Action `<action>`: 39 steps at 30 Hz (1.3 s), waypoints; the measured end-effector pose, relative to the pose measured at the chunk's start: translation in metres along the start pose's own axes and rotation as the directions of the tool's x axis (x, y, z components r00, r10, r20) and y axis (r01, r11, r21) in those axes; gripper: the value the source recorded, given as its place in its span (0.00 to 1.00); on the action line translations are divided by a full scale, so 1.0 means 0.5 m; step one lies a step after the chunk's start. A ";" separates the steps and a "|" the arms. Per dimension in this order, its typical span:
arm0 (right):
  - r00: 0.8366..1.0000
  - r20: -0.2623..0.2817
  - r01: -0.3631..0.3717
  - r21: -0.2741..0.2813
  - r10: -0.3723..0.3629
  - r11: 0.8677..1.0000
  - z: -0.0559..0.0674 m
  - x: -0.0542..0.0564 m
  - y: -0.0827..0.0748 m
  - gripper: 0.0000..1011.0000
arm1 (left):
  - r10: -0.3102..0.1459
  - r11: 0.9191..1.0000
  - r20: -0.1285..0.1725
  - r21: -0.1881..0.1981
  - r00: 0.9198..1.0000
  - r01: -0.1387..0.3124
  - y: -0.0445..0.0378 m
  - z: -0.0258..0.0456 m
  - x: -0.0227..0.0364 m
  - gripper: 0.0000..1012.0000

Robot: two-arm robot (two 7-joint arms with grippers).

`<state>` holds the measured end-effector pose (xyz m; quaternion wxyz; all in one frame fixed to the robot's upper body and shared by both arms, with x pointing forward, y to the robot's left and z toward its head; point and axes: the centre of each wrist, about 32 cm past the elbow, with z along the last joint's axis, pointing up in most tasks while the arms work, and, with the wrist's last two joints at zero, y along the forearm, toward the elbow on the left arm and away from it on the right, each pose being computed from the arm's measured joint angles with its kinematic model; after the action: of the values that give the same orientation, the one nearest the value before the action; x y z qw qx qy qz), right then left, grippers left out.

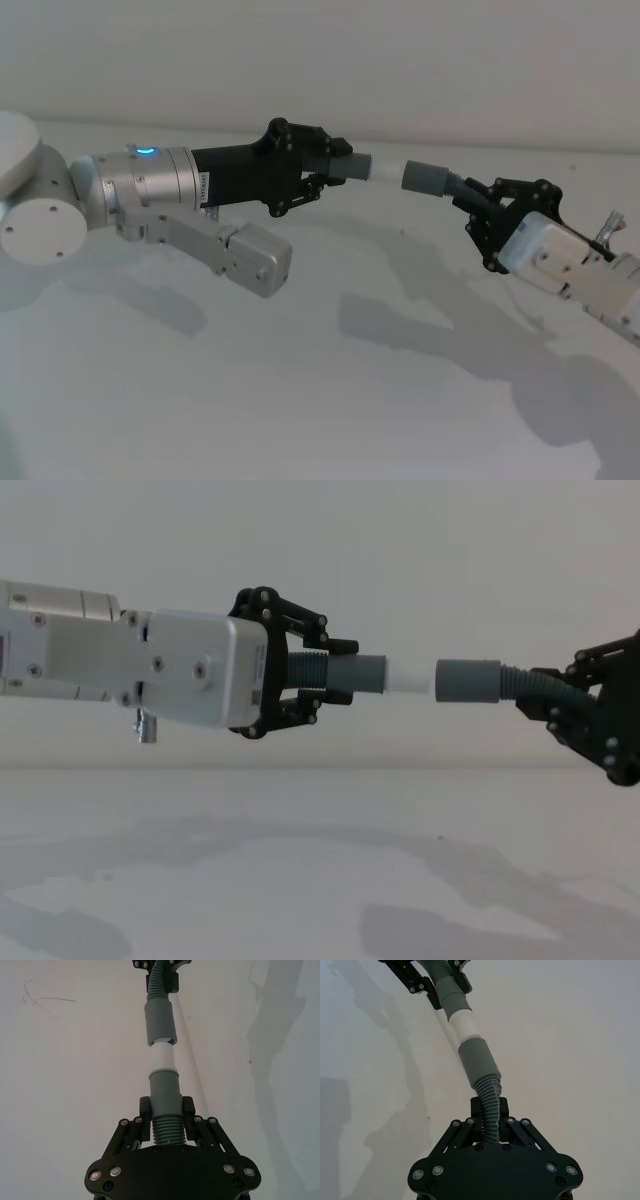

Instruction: Use both hands to pick up one end of the pipe from the table, align the ends, and insert them.

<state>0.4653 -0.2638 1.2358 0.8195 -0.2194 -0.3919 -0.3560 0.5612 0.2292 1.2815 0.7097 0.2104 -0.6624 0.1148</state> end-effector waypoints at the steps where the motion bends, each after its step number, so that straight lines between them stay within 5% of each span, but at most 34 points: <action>1: 1.000 0.001 0.001 0.001 -0.001 1.000 -0.001 0.002 -0.001 0.17 | 0.000 1.000 0.000 0.000 1.000 0.000 0.000 0.000 0.000 0.36; 39: 1.000 -0.009 -0.005 0.024 0.006 1.000 0.017 0.007 0.010 0.17 | 0.000 1.000 0.000 0.001 1.000 0.000 0.000 0.000 0.000 0.36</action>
<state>0.4667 -0.2564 1.2434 0.8247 -0.2089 -0.3921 -0.3500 0.5613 0.2295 1.2815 0.7097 0.2108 -0.6623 0.1152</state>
